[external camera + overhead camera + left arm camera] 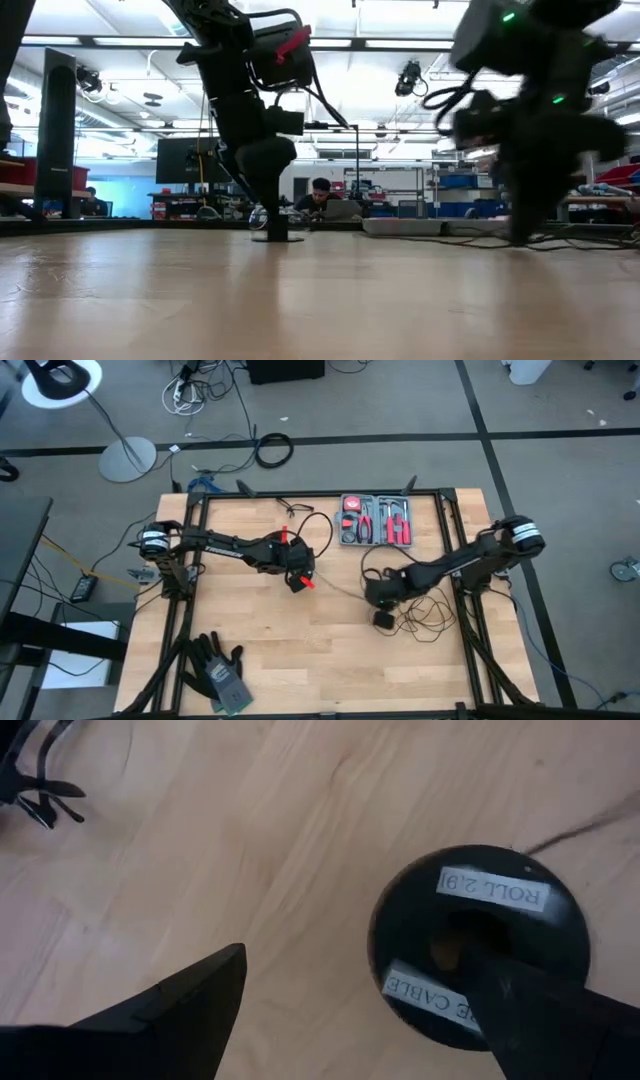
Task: Coil cords
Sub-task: Uncoil the black wire from the spool, then return to Home Position
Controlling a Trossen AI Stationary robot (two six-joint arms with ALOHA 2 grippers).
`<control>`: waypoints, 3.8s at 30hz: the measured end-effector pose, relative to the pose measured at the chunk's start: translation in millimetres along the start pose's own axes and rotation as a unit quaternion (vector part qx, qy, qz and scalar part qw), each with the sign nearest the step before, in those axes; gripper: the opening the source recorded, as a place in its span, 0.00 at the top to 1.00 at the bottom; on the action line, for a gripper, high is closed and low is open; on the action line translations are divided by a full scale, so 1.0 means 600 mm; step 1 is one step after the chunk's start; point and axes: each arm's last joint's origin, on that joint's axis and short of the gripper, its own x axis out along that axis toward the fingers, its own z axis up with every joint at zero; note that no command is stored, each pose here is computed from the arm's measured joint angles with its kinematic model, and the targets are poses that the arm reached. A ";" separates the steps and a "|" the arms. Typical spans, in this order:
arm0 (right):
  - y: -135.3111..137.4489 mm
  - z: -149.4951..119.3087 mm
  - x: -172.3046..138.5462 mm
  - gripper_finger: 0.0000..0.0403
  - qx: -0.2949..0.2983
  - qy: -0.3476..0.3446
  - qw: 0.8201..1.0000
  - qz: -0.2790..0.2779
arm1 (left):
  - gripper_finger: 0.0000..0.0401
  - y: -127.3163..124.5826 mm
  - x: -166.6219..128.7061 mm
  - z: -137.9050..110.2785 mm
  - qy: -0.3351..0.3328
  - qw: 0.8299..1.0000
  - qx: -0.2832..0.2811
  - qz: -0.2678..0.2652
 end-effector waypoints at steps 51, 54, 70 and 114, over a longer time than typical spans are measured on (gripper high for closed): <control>0.059 -0.043 -0.065 0.85 -0.006 -0.126 0.987 -0.097 | 0.08 0.044 -0.146 -0.132 -0.252 0.949 -0.018 -0.188; 0.049 -0.042 -0.071 0.85 -0.015 -0.131 0.986 -0.104 | 0.08 0.048 -0.142 -0.168 -0.271 0.941 -0.017 -0.201; -0.042 -0.108 -0.120 0.85 0.013 -0.285 0.959 -0.002 | 0.08 0.089 -0.095 -0.291 -0.422 0.854 -0.064 -0.298; -0.060 -0.137 -0.107 0.85 0.014 -0.332 0.941 0.063 | 0.08 0.149 -0.123 -0.341 -0.516 0.797 -0.005 -0.314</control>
